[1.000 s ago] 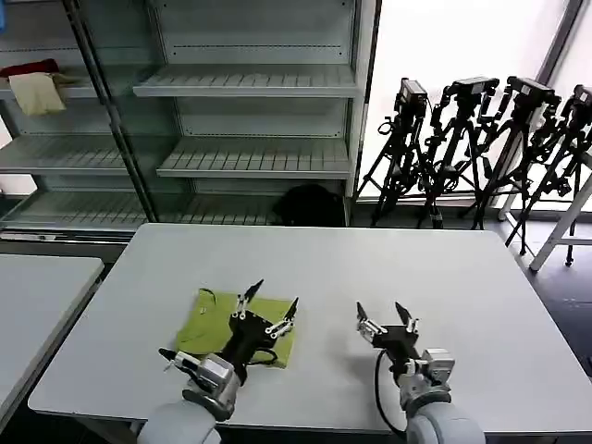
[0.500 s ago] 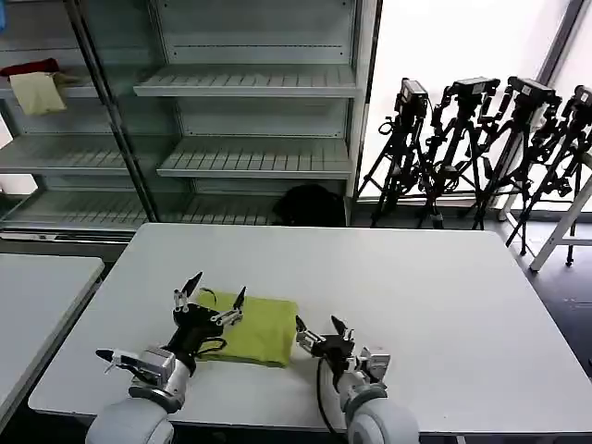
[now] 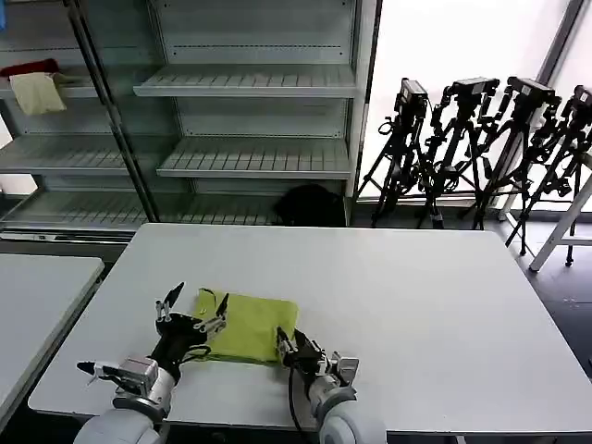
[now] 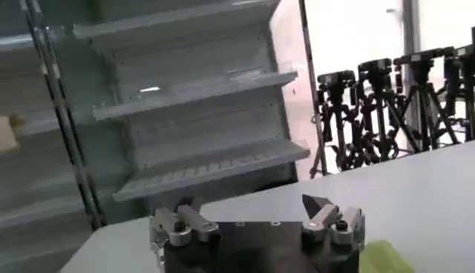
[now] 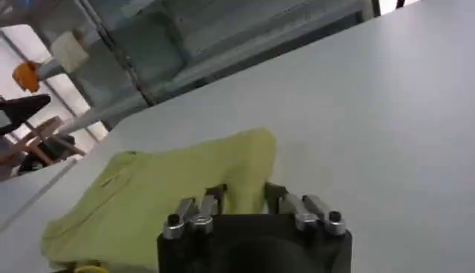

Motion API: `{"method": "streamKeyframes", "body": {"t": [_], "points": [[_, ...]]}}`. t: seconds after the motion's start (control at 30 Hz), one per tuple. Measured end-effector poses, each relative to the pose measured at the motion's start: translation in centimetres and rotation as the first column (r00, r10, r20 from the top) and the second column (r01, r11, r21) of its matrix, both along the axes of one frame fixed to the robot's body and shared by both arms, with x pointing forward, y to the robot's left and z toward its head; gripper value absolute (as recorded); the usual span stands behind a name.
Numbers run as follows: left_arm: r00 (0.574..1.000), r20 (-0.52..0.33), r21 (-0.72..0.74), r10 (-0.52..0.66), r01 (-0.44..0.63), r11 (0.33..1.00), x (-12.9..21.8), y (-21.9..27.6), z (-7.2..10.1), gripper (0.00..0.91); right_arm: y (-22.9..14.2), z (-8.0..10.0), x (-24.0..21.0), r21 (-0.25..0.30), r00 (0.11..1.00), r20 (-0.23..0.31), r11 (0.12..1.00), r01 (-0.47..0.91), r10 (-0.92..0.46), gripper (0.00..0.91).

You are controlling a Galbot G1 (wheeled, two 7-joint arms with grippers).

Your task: Fold and organize the clothes.

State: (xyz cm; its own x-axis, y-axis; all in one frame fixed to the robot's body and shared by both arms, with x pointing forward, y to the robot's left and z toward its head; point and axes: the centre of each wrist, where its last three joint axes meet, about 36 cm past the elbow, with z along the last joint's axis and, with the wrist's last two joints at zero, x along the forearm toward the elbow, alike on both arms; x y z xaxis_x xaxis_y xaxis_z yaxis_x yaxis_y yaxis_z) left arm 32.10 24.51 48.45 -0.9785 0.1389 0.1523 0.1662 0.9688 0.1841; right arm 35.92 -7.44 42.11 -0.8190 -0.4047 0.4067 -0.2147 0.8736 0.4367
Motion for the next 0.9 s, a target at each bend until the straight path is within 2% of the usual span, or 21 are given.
{"method": "streamKeyframes", "body": {"t": [0.43,0.7,0.9], "points": [[1.0,-0.021,-0.012,0.017,-0.018,1.0,-0.2,0.2,-0.8,0.907,-0.6,0.4,0.1,0.017,1.0,-0.009,0.999,0.027,-0.027,0.0],[0.999,-0.031,-0.018,0.022,-0.022,1.0,-0.1,0.3,-1.3,0.907,-4.1,1.5,0.1,0.011,0.997,0.026,0.997,0.073,-0.073,0.0],[0.999,-0.035,-0.02,0.016,-0.016,1.0,0.0,0.1,-1.5,0.907,-7.4,1.6,-0.2,-0.017,0.994,0.042,0.995,0.103,-0.102,0.0]]}}
